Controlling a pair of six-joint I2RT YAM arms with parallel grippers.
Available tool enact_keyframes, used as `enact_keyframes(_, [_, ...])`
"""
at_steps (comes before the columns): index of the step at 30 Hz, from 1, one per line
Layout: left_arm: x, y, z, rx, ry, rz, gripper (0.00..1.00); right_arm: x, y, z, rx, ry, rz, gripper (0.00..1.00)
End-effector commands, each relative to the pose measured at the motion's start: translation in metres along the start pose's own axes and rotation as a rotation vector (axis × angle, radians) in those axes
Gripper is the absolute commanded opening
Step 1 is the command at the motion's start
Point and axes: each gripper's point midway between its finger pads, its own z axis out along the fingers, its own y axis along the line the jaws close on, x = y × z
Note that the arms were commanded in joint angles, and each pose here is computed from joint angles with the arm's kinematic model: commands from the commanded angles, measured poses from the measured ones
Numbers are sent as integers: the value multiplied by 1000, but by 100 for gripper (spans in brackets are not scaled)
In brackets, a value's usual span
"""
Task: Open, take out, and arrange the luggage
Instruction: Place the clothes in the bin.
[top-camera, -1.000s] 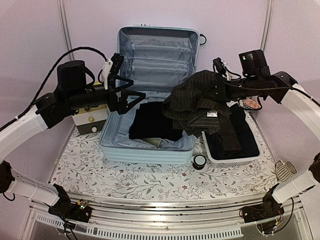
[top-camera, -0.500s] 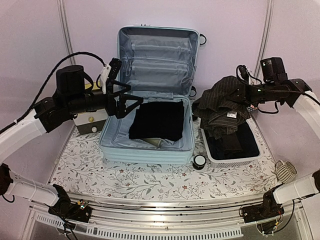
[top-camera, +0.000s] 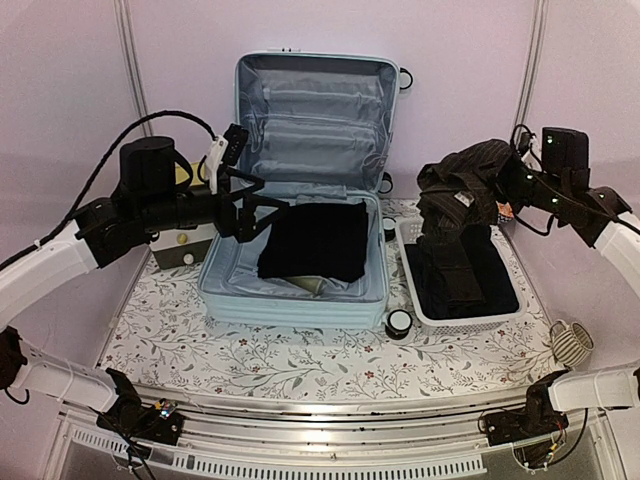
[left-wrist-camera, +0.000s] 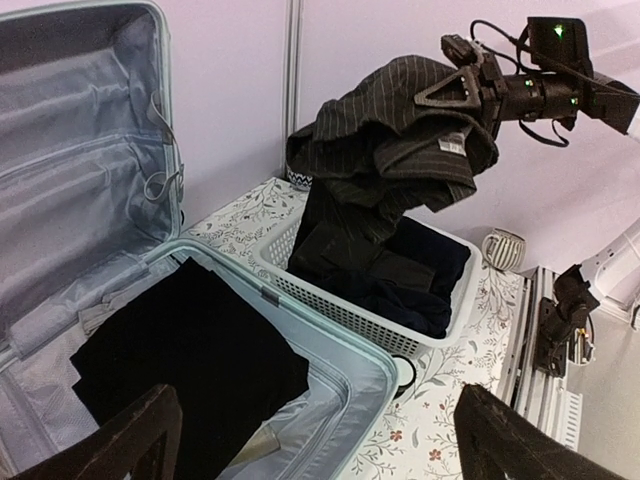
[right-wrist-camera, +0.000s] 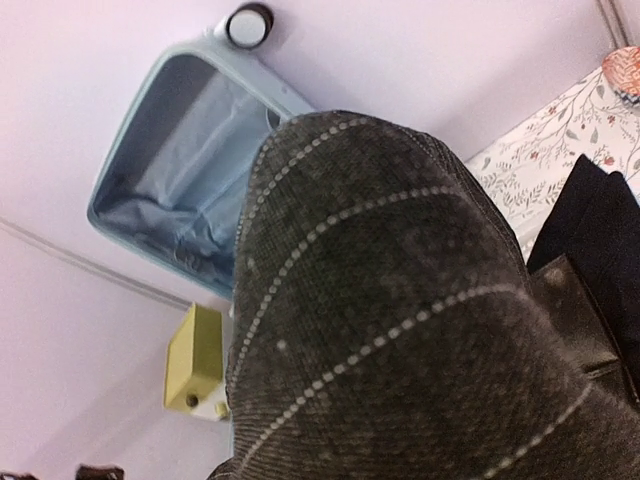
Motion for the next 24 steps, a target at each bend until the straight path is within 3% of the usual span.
enact_keyframes(1, [9,4,7,-12,11,-1,97,-62,11,-14,-53,-322,243,2])
enact_keyframes(5, [11,5,10,-10,16,-3,97,-62,-5,5,-98,-377,471,1])
enact_keyframes(9, [14,5,11,-11,18,0,97,-63,-8,32,-136,-388,602,1])
enact_keyframes(19, [18,8,14,-5,27,4,97,-108,14,72,-209,-618,564,2])
enact_keyframes(24, [21,10,12,-9,31,2,97,-81,-33,84,-131,-628,567,2])
